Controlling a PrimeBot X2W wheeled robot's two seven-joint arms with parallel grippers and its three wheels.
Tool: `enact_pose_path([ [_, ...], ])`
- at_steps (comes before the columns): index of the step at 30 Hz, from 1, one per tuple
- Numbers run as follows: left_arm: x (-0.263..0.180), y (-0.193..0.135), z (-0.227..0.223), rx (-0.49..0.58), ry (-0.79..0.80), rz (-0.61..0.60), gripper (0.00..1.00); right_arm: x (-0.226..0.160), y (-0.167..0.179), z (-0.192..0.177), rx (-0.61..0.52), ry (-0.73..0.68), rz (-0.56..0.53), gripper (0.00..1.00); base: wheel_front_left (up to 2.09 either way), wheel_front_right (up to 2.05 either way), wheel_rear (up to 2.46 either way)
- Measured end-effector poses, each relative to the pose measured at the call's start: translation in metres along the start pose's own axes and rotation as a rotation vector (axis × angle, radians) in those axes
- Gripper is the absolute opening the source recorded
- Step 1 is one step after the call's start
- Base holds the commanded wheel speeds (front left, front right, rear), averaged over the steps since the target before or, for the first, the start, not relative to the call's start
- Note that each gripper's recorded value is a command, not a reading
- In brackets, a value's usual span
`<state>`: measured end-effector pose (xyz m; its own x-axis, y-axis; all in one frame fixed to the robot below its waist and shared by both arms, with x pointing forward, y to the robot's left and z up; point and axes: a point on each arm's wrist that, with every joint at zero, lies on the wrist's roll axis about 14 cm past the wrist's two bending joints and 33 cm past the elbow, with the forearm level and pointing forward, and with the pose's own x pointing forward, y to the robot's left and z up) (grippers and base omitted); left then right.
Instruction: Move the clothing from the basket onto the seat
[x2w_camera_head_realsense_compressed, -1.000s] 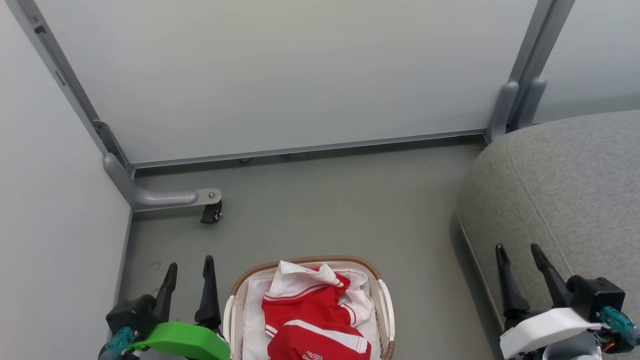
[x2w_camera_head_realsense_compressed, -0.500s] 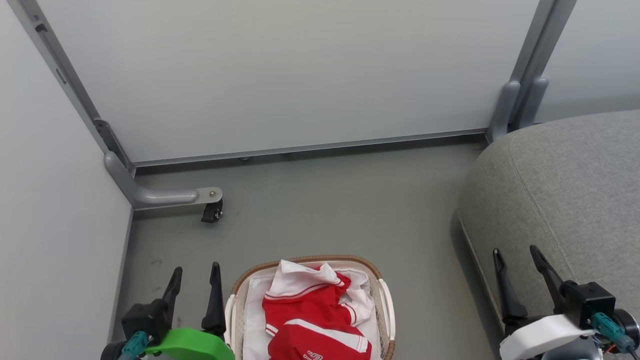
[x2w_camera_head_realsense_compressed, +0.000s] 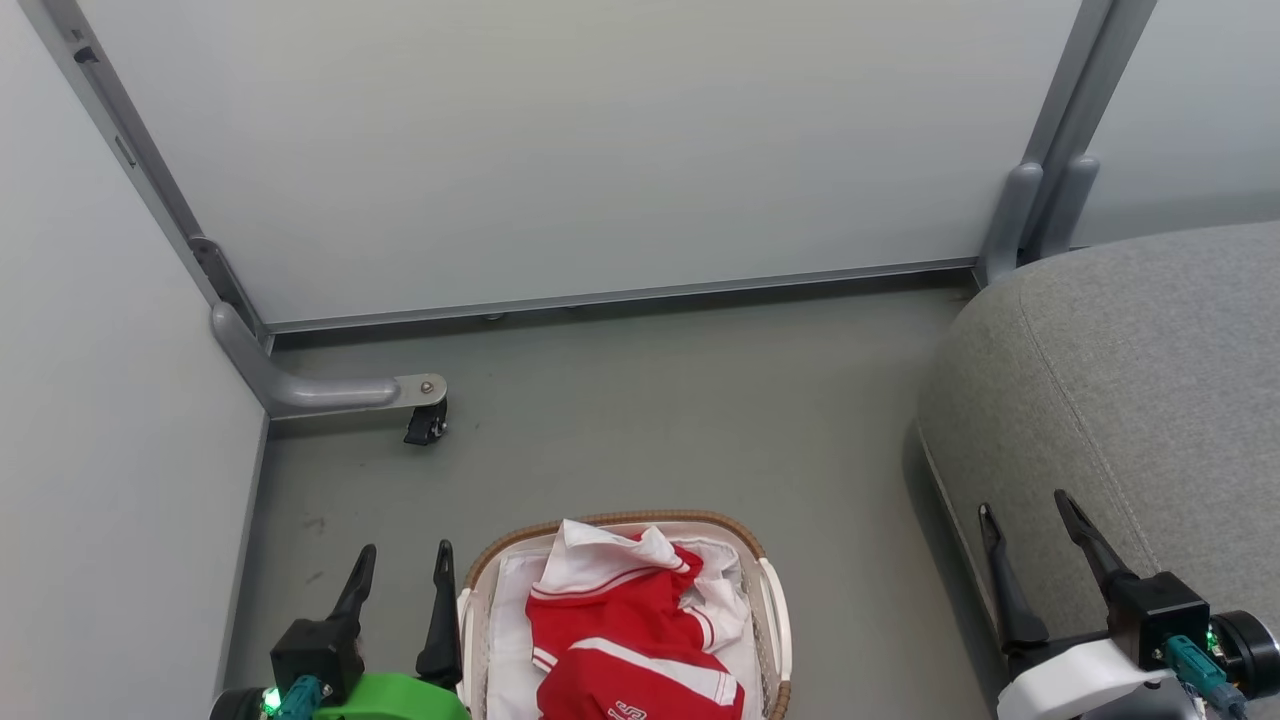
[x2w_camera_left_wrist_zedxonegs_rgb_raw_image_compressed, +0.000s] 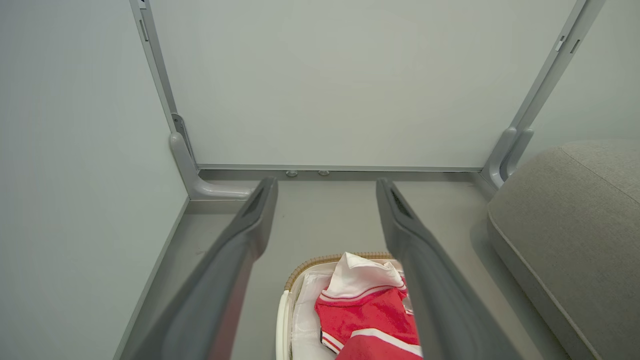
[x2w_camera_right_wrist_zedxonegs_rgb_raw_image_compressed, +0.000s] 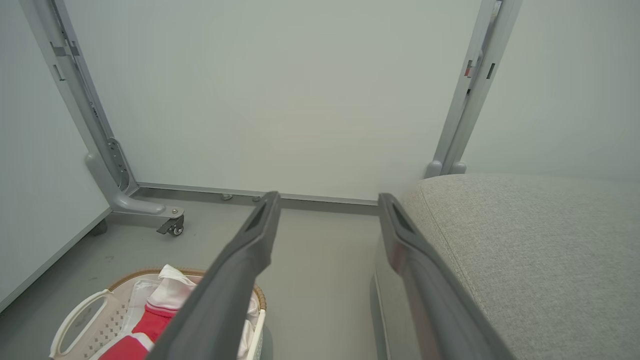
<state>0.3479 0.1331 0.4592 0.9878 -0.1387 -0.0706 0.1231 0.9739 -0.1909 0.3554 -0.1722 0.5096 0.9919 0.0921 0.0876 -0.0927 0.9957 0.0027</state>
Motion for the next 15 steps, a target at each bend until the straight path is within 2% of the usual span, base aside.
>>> enact_pose_path([
  [15,-0.0015,-0.0008,-0.0034,0.034,0.006,-0.006,1.00,-0.0013,0.0028,0.0002,-0.032,-0.003,0.013,1.00,0.00,0.00,0.00],
])
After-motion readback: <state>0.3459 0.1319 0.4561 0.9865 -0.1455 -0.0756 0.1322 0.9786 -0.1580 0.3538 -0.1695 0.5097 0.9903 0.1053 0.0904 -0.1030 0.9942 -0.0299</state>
